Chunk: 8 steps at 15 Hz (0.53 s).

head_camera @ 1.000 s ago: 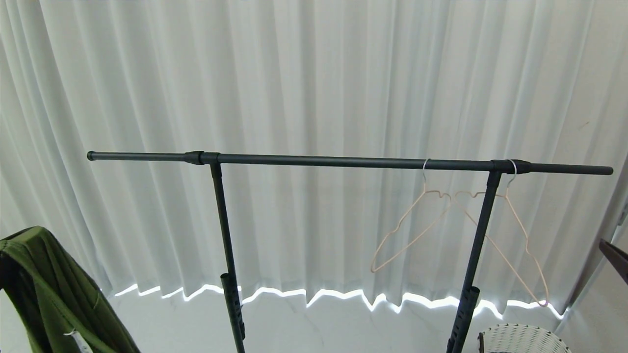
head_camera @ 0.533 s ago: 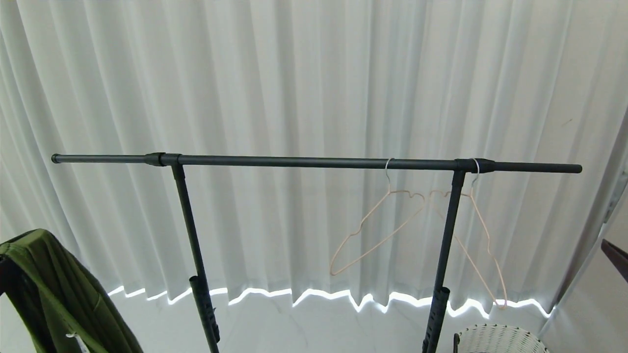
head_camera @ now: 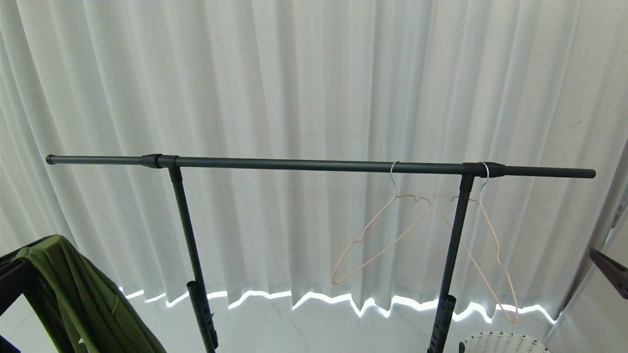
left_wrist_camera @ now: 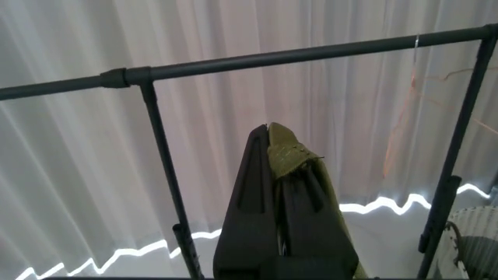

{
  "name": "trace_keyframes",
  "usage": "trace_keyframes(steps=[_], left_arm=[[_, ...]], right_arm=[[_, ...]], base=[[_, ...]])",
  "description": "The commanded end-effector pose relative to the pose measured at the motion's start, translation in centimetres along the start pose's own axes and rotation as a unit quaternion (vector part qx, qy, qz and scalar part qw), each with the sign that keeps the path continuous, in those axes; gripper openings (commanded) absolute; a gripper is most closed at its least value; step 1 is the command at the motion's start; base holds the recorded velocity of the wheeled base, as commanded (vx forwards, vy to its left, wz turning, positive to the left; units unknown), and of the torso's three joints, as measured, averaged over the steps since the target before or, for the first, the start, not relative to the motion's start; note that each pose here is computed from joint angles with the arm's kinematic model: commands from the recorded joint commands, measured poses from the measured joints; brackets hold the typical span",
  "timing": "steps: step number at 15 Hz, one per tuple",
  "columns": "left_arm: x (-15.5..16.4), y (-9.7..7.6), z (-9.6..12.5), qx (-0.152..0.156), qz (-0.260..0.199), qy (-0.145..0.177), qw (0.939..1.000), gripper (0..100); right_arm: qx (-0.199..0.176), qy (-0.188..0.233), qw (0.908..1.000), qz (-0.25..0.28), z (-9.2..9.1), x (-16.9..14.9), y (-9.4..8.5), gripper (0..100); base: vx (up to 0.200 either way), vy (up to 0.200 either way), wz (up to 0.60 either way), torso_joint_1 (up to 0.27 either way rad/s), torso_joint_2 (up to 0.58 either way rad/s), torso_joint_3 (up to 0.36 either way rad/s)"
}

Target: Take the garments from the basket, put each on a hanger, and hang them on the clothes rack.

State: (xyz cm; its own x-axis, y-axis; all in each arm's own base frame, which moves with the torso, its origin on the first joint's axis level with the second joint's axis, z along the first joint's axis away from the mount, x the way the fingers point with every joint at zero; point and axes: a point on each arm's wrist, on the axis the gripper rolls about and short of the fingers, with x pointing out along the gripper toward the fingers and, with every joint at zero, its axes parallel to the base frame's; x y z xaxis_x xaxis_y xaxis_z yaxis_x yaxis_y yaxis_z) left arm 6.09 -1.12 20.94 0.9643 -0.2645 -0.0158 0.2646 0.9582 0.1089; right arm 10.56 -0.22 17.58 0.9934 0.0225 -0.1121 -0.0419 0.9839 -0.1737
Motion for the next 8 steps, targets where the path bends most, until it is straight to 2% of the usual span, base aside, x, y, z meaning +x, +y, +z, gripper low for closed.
trace_keyframes(steps=[1, 5, 8], left_arm=[[0.4, 0.0, -0.2, -0.001, -0.002, 0.010, 0.9999, 0], [0.6, -0.1, -0.9, 0.005, -0.009, 0.024, 0.9997, 0], [1.1, -0.1, -1.6, 0.020, -0.016, 0.045, 0.9987, 0]], right_arm=[[-0.002, 0.030, 0.9994, 0.018, -0.3, 1.3, 0.2, 100], [-0.002, 0.089, 0.9938, 0.067, -0.7, 4.3, 1.4, 100], [0.044, 0.151, 0.9831, 0.095, -0.8, 7.3, 2.7, 100]], base=[[0.200, 0.000, 0.00, 0.012, 0.00, -0.002], [0.000, 0.000, 0.00, 0.000, 0.00, 0.000], [0.000, 0.000, 0.00, 0.000, 0.00, 0.000]])
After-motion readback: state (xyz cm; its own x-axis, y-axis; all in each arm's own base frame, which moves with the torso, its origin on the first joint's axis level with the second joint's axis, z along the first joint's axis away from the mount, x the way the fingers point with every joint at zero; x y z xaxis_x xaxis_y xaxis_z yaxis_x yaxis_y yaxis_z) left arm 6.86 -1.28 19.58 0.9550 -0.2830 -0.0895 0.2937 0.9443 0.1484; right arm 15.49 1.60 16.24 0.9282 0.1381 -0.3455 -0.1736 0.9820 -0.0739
